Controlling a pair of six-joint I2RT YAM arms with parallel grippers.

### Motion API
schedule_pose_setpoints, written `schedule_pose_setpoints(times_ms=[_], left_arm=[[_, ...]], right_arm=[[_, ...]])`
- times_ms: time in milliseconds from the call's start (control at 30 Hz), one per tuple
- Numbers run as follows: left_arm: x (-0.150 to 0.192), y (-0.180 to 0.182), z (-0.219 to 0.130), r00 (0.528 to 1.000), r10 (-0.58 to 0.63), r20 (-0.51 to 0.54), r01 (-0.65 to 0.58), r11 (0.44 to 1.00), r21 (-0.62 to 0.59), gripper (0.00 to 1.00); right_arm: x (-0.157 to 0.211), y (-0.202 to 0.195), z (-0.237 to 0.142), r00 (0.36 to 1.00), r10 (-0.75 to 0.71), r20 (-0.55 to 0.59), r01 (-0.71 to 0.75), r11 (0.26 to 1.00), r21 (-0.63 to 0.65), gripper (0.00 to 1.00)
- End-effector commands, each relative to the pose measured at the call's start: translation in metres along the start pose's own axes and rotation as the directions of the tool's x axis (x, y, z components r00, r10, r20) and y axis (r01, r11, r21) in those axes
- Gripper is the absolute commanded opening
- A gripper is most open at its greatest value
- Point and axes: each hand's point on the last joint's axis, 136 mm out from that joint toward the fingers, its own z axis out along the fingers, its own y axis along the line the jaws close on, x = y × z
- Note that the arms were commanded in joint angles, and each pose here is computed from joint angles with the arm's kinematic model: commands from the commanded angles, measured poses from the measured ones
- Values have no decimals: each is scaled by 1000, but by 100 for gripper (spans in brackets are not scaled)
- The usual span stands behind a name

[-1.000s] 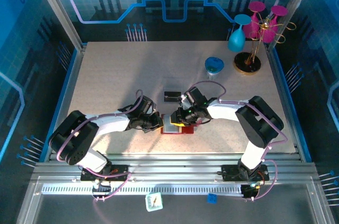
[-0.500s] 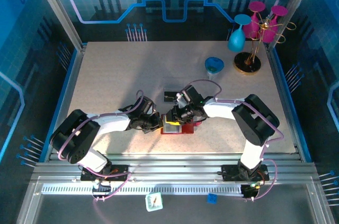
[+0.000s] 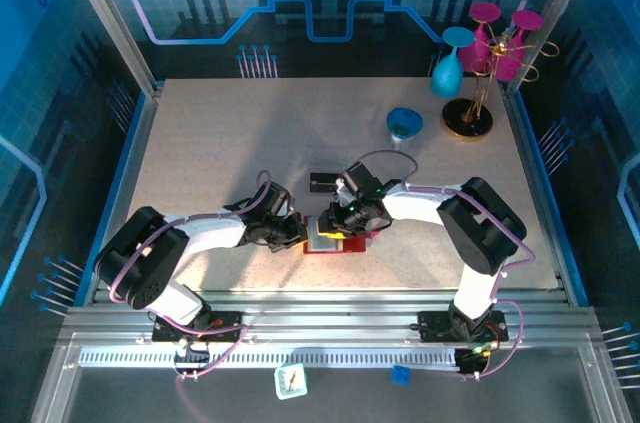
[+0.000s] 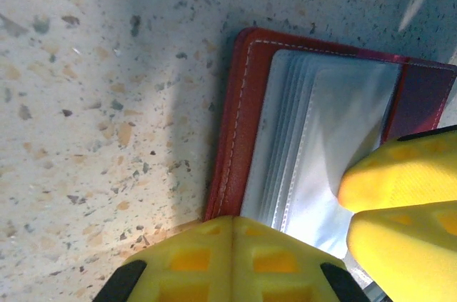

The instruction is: Take the credit cards out of the card holder

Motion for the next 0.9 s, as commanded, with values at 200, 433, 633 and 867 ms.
schedule_pose_setpoints(times_ms=[200, 433, 633, 867], left_arm=[[5, 4, 2, 999, 6, -33, -7, 999, -37, 3], [3, 1, 0, 1000, 7, -26, -8, 999, -36, 4], [-6, -16, -14, 999, 35, 9, -35, 999, -17, 5], [-13, -38, -20, 999, 23, 26, -25, 998, 55, 18]], right_arm=[[1, -2, -7, 1000, -2, 5, 2, 1000, 12, 33], [-1, 0, -8, 1000, 16, 16, -15, 998, -61, 33], [3, -7, -7, 1000, 28, 9, -27, 998, -64, 32], [2, -9, -10, 999, 39, 21, -37, 994, -103, 32]])
